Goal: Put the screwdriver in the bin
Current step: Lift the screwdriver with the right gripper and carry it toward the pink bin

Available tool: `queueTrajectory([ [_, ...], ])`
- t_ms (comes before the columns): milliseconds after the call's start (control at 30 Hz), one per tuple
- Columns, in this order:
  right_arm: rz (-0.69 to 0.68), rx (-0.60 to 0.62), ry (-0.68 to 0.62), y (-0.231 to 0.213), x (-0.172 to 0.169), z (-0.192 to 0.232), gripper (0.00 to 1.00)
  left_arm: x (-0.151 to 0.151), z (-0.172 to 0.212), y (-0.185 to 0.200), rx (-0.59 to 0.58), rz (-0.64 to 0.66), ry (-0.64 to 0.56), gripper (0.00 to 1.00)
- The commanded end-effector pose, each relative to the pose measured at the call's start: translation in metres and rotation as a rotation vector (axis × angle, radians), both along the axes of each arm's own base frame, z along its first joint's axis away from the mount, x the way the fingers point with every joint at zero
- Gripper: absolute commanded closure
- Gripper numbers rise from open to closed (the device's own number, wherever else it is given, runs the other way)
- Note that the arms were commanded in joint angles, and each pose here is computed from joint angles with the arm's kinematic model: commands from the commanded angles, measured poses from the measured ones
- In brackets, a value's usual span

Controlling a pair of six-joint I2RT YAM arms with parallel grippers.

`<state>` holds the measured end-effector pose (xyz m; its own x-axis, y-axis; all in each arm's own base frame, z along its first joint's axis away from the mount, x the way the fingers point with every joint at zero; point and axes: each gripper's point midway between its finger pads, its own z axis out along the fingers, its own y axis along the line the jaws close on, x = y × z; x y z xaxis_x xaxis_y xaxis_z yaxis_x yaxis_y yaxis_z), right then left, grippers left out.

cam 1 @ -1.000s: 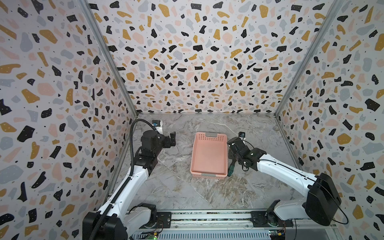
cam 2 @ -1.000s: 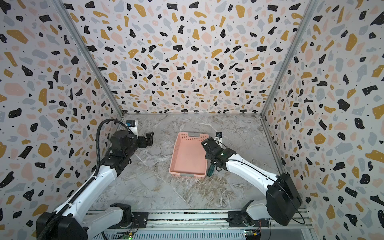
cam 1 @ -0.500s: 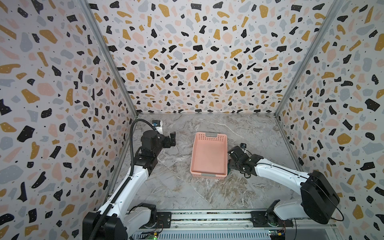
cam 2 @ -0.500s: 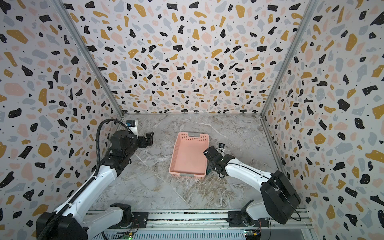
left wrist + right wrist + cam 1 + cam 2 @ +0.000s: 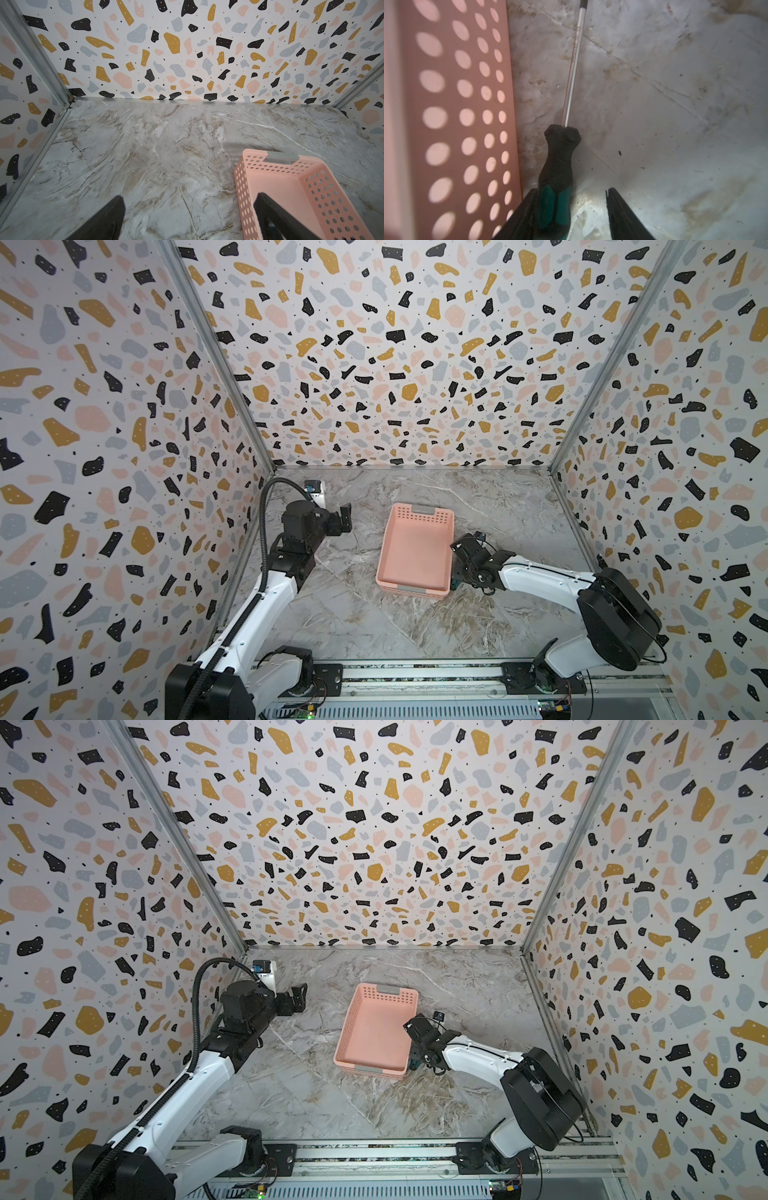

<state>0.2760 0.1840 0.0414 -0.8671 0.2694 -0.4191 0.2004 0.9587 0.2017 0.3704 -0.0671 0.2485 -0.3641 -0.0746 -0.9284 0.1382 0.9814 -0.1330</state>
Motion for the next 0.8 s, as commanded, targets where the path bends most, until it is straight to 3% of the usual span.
queueTrajectory([
  [0, -0.01, 0.022, 0.0, 0.008, 0.008, 0.002, 0.48, 0.003, 0.019, -0.002, 0.003, -0.008, -0.05, 0.0],
  [300, -0.014, -0.031, 0.045, 0.0, 0.004, -0.021, 0.65, 0.003, 0.02, -0.001, 0.006, -0.003, -0.052, 0.0],
  [767, -0.063, -0.041, 0.068, -0.039, -0.009, -0.033, 0.65, 0.005, 0.016, -0.003, 0.004, -0.009, -0.039, 0.0],
])
